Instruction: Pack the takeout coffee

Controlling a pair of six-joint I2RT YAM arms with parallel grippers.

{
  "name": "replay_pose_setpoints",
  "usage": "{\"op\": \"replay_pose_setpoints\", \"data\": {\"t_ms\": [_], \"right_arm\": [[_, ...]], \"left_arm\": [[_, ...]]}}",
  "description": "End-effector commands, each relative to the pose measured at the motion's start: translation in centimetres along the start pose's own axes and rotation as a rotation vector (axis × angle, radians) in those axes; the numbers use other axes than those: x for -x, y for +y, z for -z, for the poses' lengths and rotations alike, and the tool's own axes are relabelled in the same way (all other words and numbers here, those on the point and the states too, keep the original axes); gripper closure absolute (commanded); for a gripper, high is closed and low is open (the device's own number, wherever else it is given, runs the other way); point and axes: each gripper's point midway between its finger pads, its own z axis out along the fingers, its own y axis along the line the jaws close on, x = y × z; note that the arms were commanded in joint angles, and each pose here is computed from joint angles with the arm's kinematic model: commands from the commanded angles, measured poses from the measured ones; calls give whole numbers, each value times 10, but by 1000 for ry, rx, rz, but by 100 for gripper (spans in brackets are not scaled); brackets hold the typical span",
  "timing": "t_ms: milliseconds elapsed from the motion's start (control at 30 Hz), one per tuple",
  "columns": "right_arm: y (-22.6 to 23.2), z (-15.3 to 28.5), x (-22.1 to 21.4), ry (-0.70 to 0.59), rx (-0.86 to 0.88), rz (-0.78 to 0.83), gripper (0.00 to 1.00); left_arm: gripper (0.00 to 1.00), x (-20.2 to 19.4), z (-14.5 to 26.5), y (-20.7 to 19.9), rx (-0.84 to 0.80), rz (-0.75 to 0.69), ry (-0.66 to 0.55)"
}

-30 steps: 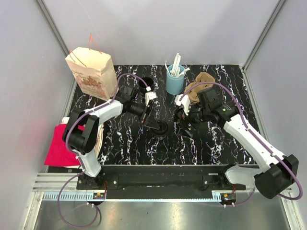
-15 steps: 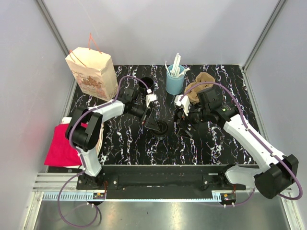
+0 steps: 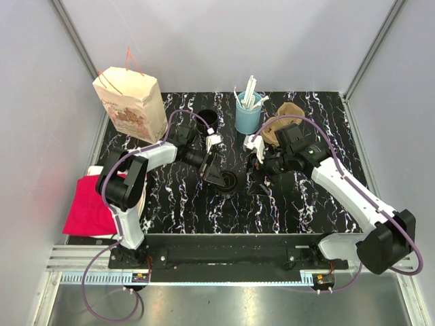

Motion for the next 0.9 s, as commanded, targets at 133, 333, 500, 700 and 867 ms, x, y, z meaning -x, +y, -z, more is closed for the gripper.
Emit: {"op": "replay_pose_setpoints", "data": {"t_ms": [133, 333, 500, 700, 867], "right_arm": [[-20, -5, 35, -82, -1, -30, 14], [-37, -15, 45, -119, 110, -167, 23], [-55, -30, 46, -134, 222, -304, 39], [-71, -45, 42, -124, 307, -410, 45], [-77, -56, 36, -106, 340, -458, 49]], "left_arm": [[4, 7, 0, 6, -1, -15, -10], [8, 8, 0, 9, 10, -1, -10], [11, 9, 0, 9, 14, 6, -11], [15, 9, -2, 11, 11, 21, -8], [17, 9, -2, 12, 11, 24, -7]]}}
